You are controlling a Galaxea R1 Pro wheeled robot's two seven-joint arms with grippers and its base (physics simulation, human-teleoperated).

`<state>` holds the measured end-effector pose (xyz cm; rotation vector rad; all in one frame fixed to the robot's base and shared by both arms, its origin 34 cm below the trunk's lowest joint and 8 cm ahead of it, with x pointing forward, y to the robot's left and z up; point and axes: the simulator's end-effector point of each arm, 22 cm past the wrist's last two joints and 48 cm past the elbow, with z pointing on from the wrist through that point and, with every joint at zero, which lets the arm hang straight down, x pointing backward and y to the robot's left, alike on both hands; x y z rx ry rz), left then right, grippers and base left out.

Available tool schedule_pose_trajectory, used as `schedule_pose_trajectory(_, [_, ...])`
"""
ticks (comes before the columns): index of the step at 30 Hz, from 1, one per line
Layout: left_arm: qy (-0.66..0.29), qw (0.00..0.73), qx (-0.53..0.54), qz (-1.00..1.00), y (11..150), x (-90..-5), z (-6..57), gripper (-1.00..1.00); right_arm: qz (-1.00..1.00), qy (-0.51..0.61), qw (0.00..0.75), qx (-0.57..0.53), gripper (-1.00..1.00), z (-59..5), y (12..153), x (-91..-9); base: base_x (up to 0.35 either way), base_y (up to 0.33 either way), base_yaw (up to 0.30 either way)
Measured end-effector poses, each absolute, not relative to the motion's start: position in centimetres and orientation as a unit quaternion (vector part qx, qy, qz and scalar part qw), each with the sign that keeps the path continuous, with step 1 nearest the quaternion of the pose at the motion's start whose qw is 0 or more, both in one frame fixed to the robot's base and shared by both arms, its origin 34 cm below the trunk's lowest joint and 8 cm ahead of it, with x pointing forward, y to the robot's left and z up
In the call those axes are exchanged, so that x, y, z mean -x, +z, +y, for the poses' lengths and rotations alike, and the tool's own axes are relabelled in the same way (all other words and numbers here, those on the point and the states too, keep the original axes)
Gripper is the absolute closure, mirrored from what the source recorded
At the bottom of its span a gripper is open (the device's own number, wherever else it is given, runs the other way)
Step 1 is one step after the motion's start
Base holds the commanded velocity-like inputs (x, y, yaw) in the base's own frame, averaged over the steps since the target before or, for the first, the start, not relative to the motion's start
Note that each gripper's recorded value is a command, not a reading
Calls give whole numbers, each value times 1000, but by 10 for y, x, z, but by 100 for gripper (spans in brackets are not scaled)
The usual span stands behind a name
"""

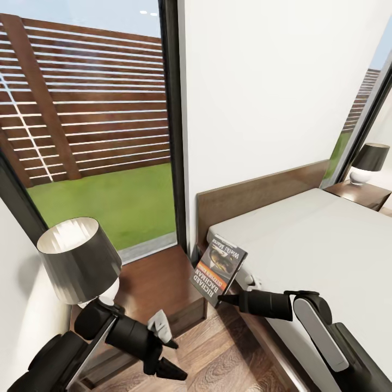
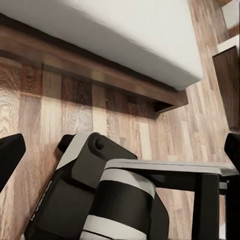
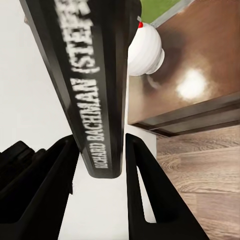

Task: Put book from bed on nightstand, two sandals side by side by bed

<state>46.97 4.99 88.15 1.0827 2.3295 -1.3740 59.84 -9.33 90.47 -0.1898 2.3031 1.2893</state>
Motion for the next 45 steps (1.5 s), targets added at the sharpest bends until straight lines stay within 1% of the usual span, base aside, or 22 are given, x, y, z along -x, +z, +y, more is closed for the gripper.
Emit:
schedule_pose_trajectory(4, [-487, 115, -363, 786, 892, -470, 52, -100, 844, 473, 245, 70, 100, -93, 905, -598, 0, 0, 0])
schedule_pose_trajectory(10, [-540, 124, -343, 759, 923, -475, 61, -100, 843, 474, 243, 73, 100, -90, 904, -596, 0, 0, 0])
schedule_pose_trajectory(14, [-564, 153, -316, 747, 946, -492, 79, -100, 843, 476, 237, 78, 100, -84, 903, -593, 0, 0, 0])
schedule_pose_trajectory(19, [-567, 184, -291, 748, 957, -510, 94, -100, 842, 478, 236, 80, 100, -81, 903, -592, 0, 0, 0])
schedule_pose_trajectory(27, [-573, 198, -279, 745, 963, -518, 99, -100, 836, 491, 233, 79, 100, -78, 908, -592, 0, 0, 0])
schedule_pose_trajectory(39, [-569, 216, -295, 736, 965, -519, 100, -100, 778, 593, 197, 65, 100, -76, 930, -605, 0, 0, 0])
schedule_pose_trajectory(45, [-569, 218, -297, 735, 965, -519, 100, -100, 761, 617, 192, 65, 100, -76, 939, -606, 0, 0, 0])
